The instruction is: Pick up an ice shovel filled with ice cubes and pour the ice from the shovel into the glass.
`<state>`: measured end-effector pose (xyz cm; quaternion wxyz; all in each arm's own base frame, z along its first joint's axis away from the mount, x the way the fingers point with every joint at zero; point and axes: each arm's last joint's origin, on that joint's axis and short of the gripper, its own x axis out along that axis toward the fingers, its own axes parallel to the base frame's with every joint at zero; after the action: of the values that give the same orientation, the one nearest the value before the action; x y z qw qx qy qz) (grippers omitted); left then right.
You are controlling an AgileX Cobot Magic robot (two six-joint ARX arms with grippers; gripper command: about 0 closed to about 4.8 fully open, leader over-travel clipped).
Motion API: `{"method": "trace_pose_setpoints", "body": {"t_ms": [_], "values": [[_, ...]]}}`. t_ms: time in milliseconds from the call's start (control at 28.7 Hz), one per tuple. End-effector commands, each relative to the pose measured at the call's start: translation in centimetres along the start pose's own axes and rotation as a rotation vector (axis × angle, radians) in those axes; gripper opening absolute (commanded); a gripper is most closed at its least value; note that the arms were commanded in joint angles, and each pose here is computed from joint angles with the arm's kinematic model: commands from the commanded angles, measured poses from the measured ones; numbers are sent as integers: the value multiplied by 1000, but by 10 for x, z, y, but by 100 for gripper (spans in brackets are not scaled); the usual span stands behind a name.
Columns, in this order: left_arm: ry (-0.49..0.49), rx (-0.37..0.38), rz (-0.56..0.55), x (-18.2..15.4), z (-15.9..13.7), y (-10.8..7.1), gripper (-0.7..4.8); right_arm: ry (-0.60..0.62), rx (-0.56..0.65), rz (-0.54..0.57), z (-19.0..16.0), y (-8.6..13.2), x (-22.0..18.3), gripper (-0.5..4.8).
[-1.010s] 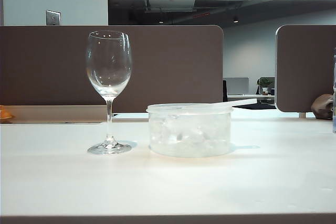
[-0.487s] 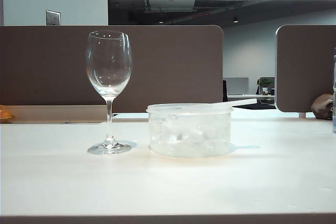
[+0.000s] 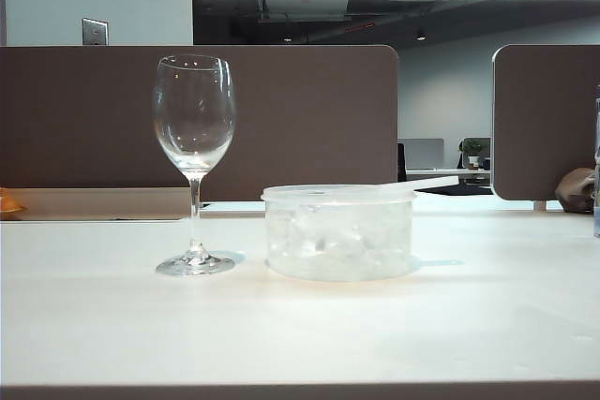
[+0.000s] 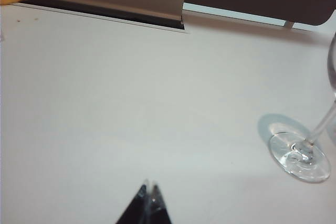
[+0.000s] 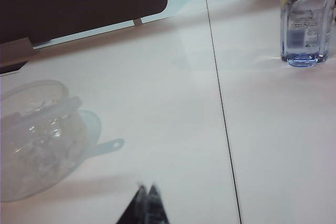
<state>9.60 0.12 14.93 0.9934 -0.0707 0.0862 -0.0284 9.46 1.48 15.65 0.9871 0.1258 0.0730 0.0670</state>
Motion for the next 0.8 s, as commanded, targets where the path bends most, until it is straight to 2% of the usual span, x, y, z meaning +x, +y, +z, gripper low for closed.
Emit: {"method": "trace_pose_setpoints", "body": {"t_ms": [35, 522, 592, 731, 801], "values": [[1, 0, 5, 0, 0, 0, -5, -20, 2, 4, 3, 1, 0, -1], [-12, 9, 1, 0, 2, -2, -5, -20, 2, 4, 3, 1, 0, -1], [-24, 38, -42, 1, 7, -6, -5, -20, 2, 4, 3, 1, 0, -1], [-30, 169, -191, 2, 15, -23, 3, -20, 2, 4, 3, 1, 0, -1], [-33, 178, -273, 1, 15, -31, 30, -20, 2, 4, 3, 1, 0, -1]]}}
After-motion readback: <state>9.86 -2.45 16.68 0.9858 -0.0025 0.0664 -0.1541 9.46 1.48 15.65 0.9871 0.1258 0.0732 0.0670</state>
